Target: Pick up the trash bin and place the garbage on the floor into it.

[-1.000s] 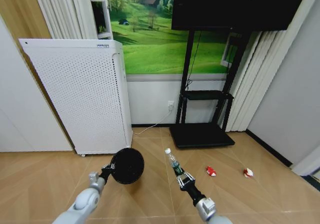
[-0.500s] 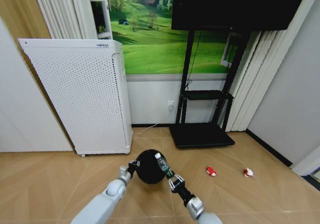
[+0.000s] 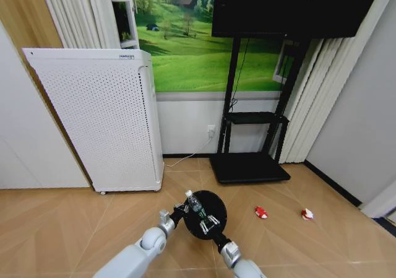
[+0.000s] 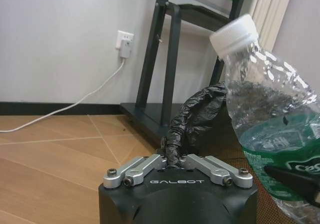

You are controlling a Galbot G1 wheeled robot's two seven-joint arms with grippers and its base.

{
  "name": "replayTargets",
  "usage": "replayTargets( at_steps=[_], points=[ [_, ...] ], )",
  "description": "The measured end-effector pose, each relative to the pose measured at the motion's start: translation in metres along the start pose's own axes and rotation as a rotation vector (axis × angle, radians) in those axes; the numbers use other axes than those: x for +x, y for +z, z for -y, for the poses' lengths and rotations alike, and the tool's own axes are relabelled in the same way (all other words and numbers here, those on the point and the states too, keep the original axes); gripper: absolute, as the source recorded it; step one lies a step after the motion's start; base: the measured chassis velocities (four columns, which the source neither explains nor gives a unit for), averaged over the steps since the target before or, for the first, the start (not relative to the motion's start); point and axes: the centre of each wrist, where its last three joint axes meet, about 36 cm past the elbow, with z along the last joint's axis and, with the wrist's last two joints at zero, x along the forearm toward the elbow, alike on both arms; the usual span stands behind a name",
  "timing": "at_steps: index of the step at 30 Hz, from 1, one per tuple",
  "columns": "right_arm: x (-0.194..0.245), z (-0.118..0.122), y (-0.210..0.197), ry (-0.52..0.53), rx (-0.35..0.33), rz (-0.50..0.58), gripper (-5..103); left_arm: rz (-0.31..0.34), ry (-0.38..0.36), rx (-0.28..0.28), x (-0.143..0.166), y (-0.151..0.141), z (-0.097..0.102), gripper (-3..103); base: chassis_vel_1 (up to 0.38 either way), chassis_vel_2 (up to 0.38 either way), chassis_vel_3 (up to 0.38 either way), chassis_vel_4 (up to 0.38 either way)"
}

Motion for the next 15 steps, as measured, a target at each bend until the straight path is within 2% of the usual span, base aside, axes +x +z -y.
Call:
replayTargets(
  at_steps=[1, 2, 4, 5, 7, 8, 10, 11, 14, 15],
  points=[
    [0.0, 0.001, 0.0, 0.005, 0.0, -0.003, 33, 0.002, -0.006, 0.005, 0.003, -0.001, -0.001, 4, 0.0, 0.0, 0.0, 0.0],
    [0.0, 0.001, 0.0, 0.005, 0.0, -0.003, 33, 0.002, -0.006, 0.005, 0.003, -0.001, -0.001, 4, 0.0, 0.0, 0.0, 0.0],
    [0.001, 0.002, 0.0, 0.011, 0.001, -0.005, 43, 0.006, -0.022, 0.022, 0.008, -0.003, -0.003, 4, 0.0, 0.0, 0.0, 0.0],
    [0.001, 0.002, 0.0, 0.011, 0.001, -0.005, 43, 0.006, -0.022, 0.022, 0.008, -0.003, -0.003, 4, 0.0, 0.0, 0.0, 0.0],
    [0.002, 0.001, -0.002, 0.012, -0.005, -0.003, 54, 0.013, -0.056, 0.068, 0.013, -0.007, -0.002, 4, 0.0, 0.0, 0.0, 0.0],
    [0.002, 0.001, -0.002, 0.012, -0.005, -0.003, 54, 0.013, -0.056, 0.068, 0.013, -0.007, -0.002, 4, 0.0, 0.0, 0.0, 0.0],
    [0.002, 0.0, -0.005, 0.012, -0.016, 0.008, 65, 0.014, -0.087, 0.109, 0.017, -0.009, -0.002, 4, 0.0, 0.0, 0.0, 0.0],
    [0.002, 0.0, -0.005, 0.012, -0.016, 0.008, 65, 0.014, -0.087, 0.109, 0.017, -0.009, -0.002, 4, 0.0, 0.0, 0.0, 0.0],
    [0.005, 0.0, -0.008, 0.014, -0.039, 0.031, 81, 0.011, -0.133, 0.16, 0.024, -0.011, -0.005, 4, 0.0, 0.0, 0.0, 0.0],
    [0.005, 0.0, -0.008, 0.014, -0.039, 0.031, 81, 0.011, -0.133, 0.16, 0.024, -0.011, -0.005, 4, 0.0, 0.0, 0.0, 0.0]
  ],
)
